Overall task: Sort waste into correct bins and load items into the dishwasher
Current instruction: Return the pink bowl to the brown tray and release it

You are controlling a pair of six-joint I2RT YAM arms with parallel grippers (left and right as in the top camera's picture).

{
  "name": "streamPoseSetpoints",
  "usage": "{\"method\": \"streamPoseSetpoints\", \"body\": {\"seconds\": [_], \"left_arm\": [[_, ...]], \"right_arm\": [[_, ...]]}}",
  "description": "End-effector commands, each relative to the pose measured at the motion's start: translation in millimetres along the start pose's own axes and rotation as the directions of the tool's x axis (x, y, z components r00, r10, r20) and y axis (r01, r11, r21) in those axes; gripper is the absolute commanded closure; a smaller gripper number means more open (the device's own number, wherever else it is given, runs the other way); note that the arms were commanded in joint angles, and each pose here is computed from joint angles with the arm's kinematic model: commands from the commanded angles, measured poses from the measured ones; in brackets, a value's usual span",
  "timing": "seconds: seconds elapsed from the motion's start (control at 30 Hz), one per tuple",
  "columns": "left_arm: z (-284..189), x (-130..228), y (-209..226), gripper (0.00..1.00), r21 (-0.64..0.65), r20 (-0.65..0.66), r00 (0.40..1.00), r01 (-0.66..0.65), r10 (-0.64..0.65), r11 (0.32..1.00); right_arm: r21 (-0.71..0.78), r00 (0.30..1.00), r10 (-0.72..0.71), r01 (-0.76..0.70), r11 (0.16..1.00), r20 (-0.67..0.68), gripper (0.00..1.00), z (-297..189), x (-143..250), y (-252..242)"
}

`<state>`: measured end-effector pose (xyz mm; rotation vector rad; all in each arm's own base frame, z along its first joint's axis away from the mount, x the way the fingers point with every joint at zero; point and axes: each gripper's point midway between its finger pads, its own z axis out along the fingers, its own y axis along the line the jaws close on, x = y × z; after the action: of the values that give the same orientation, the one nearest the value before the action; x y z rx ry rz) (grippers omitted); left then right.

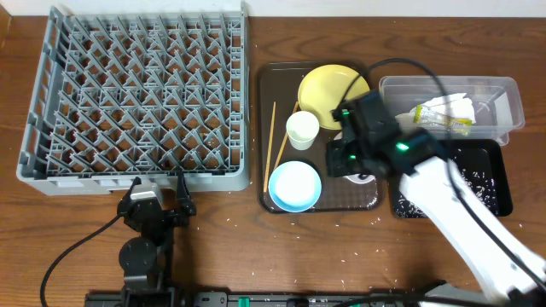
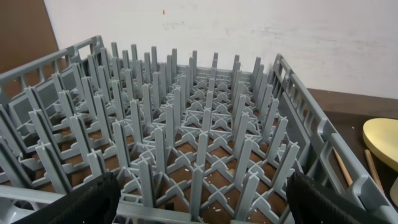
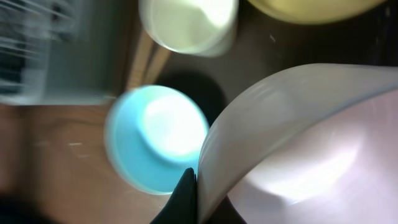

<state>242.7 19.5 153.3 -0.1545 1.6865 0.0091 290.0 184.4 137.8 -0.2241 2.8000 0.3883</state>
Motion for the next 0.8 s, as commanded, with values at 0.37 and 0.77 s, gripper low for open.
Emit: {"method": "streamPoseSetpoints", "body": {"seconds": [0.37,0.77], "left_arm": [[2.6,18.1,4.2,0.14,-0.016,-0.043,0.999,-0.008,0.007,1.0],[2.6,18.1,4.2,0.14,-0.016,-0.043,0.999,-0.008,0.007,1.0]], "right_arm": [[0.099,0.964,-0.043,0.071,0.993,-0.262,0.99,82.4,34.2,-16.4],[0.081,0.958,-0.057,0.083,0.993,-0.283,0.75,88.3,36.4,-15.0]]}}
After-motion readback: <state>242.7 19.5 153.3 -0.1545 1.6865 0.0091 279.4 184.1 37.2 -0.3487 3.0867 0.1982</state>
